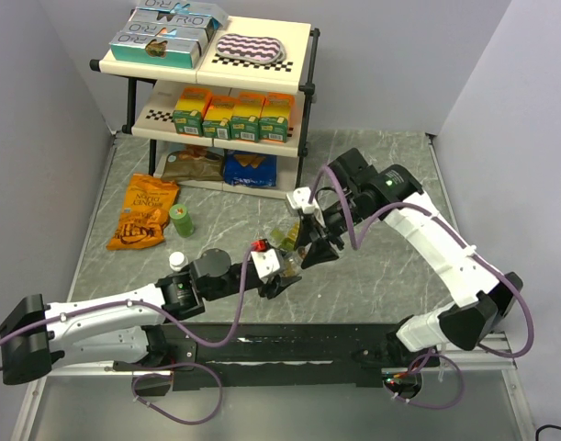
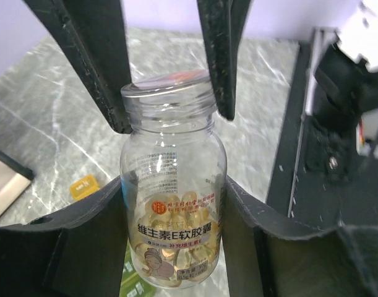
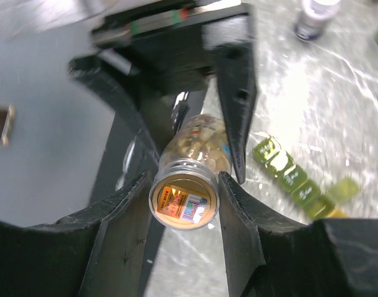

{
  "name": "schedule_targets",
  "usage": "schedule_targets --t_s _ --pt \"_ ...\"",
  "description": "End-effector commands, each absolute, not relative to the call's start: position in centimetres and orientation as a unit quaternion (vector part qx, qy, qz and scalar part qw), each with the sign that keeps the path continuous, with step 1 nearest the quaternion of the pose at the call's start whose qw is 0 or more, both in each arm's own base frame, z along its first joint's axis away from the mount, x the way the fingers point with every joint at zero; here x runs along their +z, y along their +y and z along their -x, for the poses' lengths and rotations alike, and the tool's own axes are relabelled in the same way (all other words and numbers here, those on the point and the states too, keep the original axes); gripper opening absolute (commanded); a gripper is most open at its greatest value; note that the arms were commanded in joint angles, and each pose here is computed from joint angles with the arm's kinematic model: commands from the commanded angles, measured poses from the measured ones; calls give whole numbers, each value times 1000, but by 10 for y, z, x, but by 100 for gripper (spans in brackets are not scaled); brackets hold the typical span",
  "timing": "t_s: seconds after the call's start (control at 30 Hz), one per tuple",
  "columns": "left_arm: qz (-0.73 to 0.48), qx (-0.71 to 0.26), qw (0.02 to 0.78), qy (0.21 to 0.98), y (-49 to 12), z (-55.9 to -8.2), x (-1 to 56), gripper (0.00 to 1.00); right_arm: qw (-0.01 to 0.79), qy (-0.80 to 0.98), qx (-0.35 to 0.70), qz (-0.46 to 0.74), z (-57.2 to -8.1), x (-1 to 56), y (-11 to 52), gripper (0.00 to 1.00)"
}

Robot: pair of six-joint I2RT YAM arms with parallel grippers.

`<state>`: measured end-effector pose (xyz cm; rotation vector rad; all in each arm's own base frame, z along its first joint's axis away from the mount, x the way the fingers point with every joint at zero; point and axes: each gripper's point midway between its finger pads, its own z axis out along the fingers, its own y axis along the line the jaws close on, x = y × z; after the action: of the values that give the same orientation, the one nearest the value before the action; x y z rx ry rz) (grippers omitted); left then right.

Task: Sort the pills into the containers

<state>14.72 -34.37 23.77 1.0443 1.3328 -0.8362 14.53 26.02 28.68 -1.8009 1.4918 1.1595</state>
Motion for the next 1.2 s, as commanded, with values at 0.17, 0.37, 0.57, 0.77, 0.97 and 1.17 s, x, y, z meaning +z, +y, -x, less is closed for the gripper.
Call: schedule_targets --t_s 0.17,0.37,0.57,0.77,0.97,1.17 --pt "-512 -382 546 541 -340 -116 219 1 288 433 441 731 -126 311 263 6" --pt "-499 -370 547 560 -335 -122 208 1 331 477 411 702 -143 319 262 5" --pt "-481 -355 543 590 -320 -126 191 1 376 644 305 592 -220 274 227 7" --pt "-468 -332 542 614 -304 -130 182 1 292 822 187 452 -287 178 145 8" --pt "-450 -327 553 620 -296 -133 186 1 217 893 91 384 -322 92 85 10" --pt "-417 -315 566 637 -287 -142 184 1 164 925 84 333 -332 48 56 15"
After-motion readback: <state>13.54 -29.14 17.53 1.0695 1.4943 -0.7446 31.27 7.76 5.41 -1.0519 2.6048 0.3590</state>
